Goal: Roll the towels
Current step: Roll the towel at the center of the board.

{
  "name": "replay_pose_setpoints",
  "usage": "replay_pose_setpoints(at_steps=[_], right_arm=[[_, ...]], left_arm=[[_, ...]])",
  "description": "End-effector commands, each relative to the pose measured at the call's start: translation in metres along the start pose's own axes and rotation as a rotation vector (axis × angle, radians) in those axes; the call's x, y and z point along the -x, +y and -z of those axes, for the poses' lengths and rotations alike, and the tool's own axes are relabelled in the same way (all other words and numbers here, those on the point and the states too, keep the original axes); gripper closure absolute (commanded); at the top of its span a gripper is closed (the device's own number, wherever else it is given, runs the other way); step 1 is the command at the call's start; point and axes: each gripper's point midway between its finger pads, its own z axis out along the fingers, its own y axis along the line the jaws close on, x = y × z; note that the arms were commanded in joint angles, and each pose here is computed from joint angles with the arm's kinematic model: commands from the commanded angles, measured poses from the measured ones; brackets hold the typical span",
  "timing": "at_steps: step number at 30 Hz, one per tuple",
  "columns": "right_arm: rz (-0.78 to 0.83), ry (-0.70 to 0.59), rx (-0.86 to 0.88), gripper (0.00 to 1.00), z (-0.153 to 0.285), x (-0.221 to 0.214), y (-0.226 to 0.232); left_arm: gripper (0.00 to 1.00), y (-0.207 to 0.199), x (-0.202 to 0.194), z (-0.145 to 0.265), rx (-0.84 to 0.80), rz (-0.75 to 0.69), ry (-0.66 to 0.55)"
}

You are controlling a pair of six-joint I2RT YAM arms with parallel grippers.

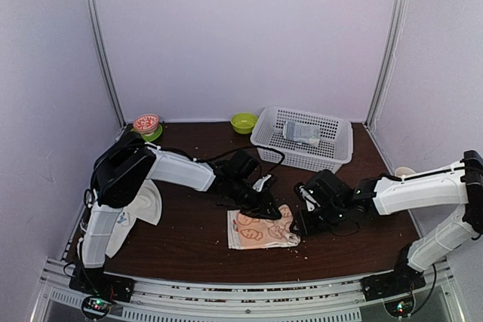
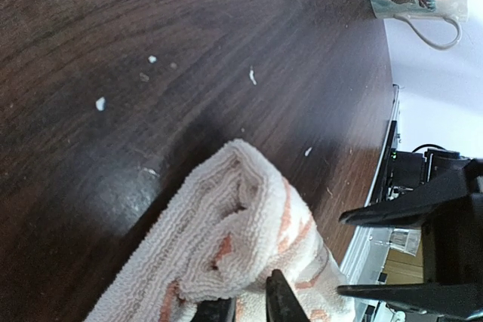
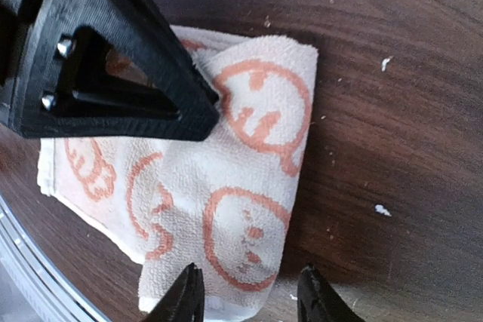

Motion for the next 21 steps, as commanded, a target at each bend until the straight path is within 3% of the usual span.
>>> replay_pose_setpoints(at_steps=[1, 6, 15, 21], right_arm=[[0.054, 0.036, 0.016, 0.59, -0.001, -0.006, 0.015], [0.105, 0.125, -0.02, 0.62, -0.011, -0.03, 0.014], [0.144, 0.246, -0.15, 0.59, -0.025, -0.059, -0.008], [0.1, 0.087, -0.038, 0.47, 0.002, -0.027, 0.015]], left_arm=[[0.83, 0.021, -0.01, 0.002, 0.073, 0.039, 0.015], [0.84, 0.022, -0.011, 0.002, 0.08, 0.036, 0.022], [0.84, 0.029, -0.017, 0.004, 0.104, 0.035, 0.035], [0.83, 0.03, -0.017, 0.004, 0.106, 0.029, 0.035]])
